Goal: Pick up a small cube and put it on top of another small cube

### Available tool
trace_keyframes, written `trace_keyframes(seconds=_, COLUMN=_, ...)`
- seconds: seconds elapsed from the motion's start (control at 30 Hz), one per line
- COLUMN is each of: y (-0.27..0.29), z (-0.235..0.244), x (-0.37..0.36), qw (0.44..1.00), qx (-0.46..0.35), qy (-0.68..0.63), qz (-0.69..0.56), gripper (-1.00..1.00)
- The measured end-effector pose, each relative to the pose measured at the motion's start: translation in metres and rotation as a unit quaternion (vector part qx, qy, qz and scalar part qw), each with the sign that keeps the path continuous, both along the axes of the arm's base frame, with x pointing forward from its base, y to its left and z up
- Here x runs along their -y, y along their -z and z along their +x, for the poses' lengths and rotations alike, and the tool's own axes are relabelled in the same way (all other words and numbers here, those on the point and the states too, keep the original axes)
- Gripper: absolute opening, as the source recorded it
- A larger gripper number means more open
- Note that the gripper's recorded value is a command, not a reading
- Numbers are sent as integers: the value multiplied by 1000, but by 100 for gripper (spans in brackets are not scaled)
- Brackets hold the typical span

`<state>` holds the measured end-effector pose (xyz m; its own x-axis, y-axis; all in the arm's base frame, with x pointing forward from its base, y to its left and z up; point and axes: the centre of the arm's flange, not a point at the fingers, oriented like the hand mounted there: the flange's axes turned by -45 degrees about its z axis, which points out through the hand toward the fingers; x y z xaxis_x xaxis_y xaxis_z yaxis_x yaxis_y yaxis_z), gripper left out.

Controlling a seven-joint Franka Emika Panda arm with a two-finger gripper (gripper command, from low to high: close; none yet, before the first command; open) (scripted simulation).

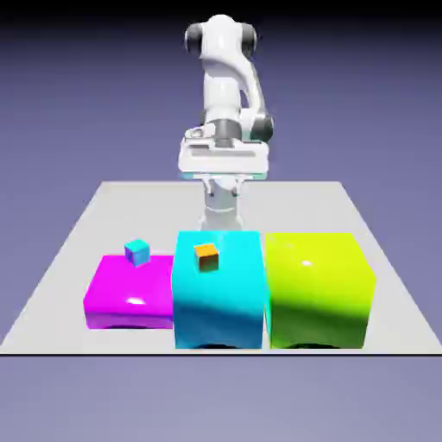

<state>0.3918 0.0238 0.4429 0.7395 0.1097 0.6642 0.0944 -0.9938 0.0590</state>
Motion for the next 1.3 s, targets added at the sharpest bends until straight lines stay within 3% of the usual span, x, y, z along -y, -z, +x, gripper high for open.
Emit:
trace_keyframes(seconds=0.2, y=51, z=-26, x=-139, qw=982, qx=-123, qy=-140, qz=-31, gripper=0)
trace_keyframes(seconds=0.37, y=117, z=-106, x=-248, qw=924, qx=-250, qy=-267, qz=-112, gripper=0)
trace_keyframes(seconds=0.4, y=130, z=-120, x=-260, qw=924, qx=-262, qy=-245, qz=-132, gripper=0)
trace_keyframes(seconds=0.5, y=182, z=-162, x=-269, qw=849, qx=-348, qy=-327, qz=-226, gripper=0)
trace_keyframes(seconds=0.83, y=276, z=-193, x=-202, qw=662, qx=-479, qy=-376, qz=-437, gripper=0)
trace_keyframes(seconds=1.07, y=308, z=-213, x=-163, qw=524, qx=-504, qy=-426, qz=-539, gripper=0)
trace_keyframes(seconds=1.3, y=321, z=-219, x=-144, qw=419, qx=-468, qy=-479, qz=-613, gripper=0)
